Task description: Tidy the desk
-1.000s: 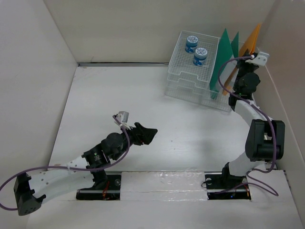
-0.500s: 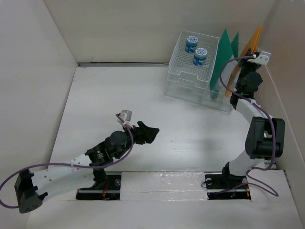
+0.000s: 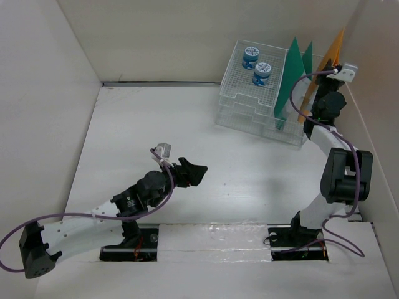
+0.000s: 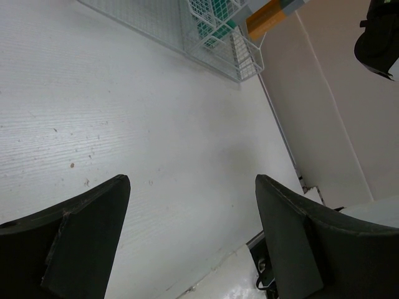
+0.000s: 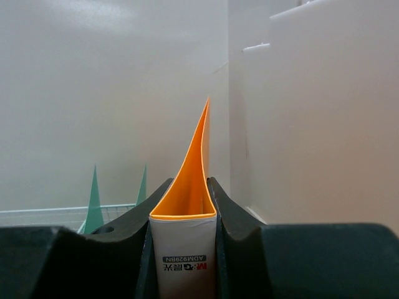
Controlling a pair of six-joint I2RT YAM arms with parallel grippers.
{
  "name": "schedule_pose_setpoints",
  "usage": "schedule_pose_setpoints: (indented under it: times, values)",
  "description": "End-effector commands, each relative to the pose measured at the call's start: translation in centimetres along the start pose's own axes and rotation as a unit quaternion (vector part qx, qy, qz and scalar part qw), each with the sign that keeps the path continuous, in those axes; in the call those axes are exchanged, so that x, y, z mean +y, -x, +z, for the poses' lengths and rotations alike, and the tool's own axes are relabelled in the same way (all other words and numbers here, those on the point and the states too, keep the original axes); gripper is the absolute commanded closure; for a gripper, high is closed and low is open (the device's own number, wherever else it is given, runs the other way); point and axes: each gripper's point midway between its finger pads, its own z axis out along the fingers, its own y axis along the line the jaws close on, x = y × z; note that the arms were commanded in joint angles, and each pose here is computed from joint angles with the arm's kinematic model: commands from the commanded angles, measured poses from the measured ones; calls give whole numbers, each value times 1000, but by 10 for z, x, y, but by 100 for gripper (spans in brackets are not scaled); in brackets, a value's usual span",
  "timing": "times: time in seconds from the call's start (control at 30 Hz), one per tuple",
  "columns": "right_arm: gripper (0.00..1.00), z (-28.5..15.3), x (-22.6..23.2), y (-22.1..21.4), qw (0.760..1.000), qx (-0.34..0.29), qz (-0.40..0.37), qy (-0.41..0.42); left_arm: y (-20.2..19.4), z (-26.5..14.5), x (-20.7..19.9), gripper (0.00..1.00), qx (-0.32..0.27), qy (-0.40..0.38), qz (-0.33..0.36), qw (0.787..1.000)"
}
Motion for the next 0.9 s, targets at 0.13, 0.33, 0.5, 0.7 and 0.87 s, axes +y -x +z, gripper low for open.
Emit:
schedule_pose_setpoints:
  times: [0.13,0.33,0.5,0.7,0.87]
  values:
    - [100,10,9,68,993,-117,22,18,25,1,-20,22,-35,-17,-20,999]
    - [100,4,13,29,996,-85,25,24,23,7,-19,22,-36,-12,-9,999]
    - [100,-9,11,-8,998,-62,31,11,24,11,-21,22,-33,-9,5,999]
    - [100,-30,11,-28,997,-39,65,3,22,12,-17,22,-35,-3,9,999]
    - [100,-56,8,-52,993,-5,115,-7,24,11,-18,22,-37,-6,8,999]
